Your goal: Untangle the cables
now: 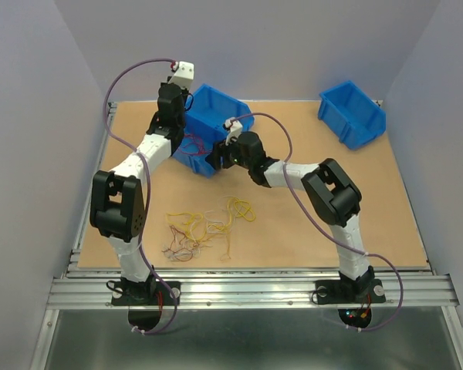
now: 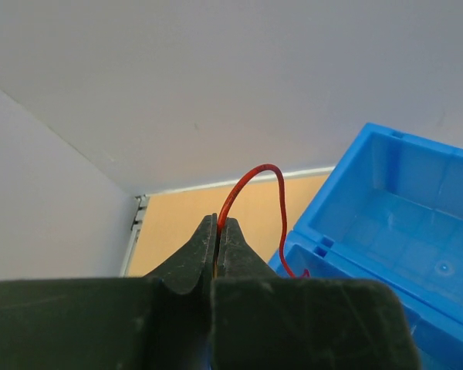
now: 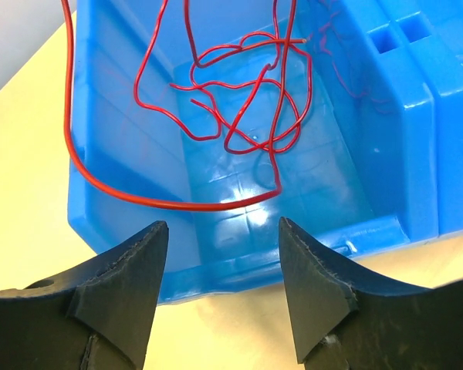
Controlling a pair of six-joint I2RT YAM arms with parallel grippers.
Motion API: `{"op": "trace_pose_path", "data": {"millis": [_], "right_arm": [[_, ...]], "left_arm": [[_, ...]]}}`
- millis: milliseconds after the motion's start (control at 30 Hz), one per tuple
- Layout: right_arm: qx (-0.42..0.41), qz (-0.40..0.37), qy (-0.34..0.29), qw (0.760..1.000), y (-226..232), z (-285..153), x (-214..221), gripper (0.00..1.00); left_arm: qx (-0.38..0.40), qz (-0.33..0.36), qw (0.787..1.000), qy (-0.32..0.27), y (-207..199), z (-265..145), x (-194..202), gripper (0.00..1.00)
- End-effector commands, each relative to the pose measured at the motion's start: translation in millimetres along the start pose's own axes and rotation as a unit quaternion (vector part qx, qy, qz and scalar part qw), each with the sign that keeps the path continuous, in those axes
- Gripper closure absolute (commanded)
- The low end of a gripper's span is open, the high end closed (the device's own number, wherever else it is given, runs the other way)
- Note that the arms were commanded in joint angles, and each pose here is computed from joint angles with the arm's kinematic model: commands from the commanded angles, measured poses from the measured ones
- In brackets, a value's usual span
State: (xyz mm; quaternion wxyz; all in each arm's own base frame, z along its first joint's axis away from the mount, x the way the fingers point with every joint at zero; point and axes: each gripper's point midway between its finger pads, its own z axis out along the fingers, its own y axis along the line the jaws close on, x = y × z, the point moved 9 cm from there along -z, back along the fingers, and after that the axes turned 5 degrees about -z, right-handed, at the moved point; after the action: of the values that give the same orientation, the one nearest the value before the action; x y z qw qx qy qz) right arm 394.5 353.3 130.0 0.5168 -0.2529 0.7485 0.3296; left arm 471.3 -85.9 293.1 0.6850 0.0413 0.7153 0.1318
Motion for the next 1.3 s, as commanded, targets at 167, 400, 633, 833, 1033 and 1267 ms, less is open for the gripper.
{"op": "trace_pose_path", "data": {"millis": [167,400,633,833,1033,1267], "right_arm": [[-0.020,-0.035,-0.065,0.997,11.8,-11.1,-41.3,0.34],[0.000,-0.086,-0.089,0.992,9.1,-15.6,-60.5,0.32],[-0.008,-0.098,-0.097,0.990,9.9,-4.3,-74.2,0.33],[-0.010,-0.093,-0.087,0.992,6.4,13.3,-71.8,0.61],[-0.026,-0.081,-0.066,0.994,5.3,26.8,-57.1,0.92],[-0.023,-0.077,-0.066,0.995,3.5,29.2,-55.9,0.92]], "left_arm": [[0.020,-0.086,0.995,-0.037,15.9,-17.8,-62.1,1.00],[0.019,-0.113,0.992,-0.044,25.7,-36.7,-76.1,1.00],[0.021,-0.130,0.990,-0.041,24.7,-40.2,-75.3,1.00],[0.026,-0.141,0.989,-0.042,22.9,-38.8,-75.6,1.00],[0.037,-0.168,0.983,-0.057,26.7,-36.3,-69.9,1.00],[0.059,-0.198,0.977,-0.055,28.7,-29.2,-45.3,1.00]]}}
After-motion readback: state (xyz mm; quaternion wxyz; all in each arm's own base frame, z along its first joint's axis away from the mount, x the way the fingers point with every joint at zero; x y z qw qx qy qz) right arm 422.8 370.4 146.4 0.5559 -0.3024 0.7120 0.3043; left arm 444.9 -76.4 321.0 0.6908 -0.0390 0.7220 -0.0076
